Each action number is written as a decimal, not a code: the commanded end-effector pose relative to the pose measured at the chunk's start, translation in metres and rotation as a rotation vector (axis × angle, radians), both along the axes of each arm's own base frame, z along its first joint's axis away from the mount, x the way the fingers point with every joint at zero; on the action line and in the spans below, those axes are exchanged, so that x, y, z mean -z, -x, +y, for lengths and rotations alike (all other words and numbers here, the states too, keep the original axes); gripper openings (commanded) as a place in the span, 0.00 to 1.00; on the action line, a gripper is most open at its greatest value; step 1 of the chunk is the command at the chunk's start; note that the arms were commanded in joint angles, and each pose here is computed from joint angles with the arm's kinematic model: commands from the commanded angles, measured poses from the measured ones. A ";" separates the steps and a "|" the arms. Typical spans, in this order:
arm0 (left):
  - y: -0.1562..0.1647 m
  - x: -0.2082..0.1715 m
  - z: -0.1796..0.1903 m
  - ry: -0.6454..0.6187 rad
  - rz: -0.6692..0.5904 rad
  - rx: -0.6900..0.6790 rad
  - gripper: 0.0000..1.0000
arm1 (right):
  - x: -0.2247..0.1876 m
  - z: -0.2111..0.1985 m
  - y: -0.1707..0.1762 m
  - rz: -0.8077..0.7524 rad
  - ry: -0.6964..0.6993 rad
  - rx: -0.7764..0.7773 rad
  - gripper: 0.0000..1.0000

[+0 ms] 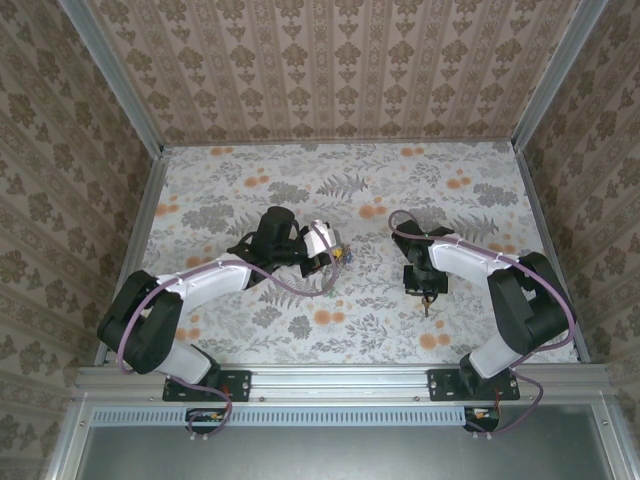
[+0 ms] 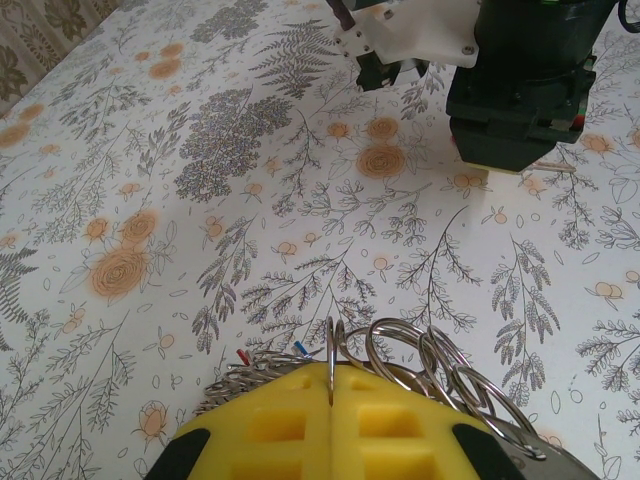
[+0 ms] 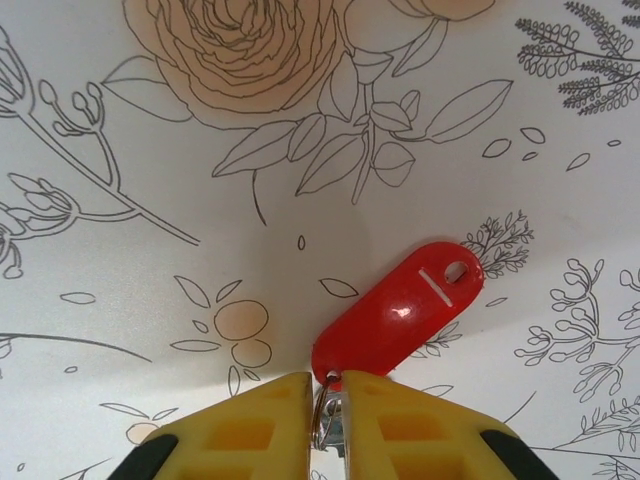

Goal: Put the keys on the keyring

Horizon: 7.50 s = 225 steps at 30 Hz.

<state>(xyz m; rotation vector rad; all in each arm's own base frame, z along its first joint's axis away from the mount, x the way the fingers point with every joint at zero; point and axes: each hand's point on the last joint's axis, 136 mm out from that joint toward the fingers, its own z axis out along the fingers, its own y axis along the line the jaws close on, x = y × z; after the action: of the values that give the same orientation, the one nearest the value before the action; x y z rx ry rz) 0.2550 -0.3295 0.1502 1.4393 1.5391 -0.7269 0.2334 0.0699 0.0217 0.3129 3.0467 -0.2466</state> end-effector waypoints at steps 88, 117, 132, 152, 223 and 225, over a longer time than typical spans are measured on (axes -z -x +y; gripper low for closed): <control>0.034 -0.026 -0.018 0.072 0.096 0.248 0.00 | -0.178 0.172 -0.026 -0.982 -0.630 -1.289 0.00; 0.030 -0.027 -0.018 0.075 0.093 0.216 0.00 | -0.171 0.193 -0.028 -0.936 -0.724 -1.327 0.00; 0.031 -0.029 -0.019 0.079 0.089 0.222 0.00 | -0.167 0.189 -0.040 -0.945 -0.673 -1.271 0.00; 0.036 -0.032 -0.017 0.088 0.078 0.243 0.00 | -0.154 0.165 -0.072 -0.939 -0.480 -1.094 0.00; 0.050 -0.043 -0.019 0.149 0.115 0.341 0.00 | -0.152 0.180 -0.028 -0.899 -0.690 -1.534 0.21; 0.051 -0.043 -0.019 0.151 0.119 0.343 0.00 | -0.149 0.180 -0.028 -0.892 -0.695 -1.533 0.20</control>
<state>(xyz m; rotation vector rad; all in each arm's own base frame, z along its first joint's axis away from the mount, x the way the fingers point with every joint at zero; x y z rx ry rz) 0.2086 -0.3452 0.1708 1.5779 1.4095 -1.0852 0.2602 0.2459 0.1680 -1.3553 1.6695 0.7710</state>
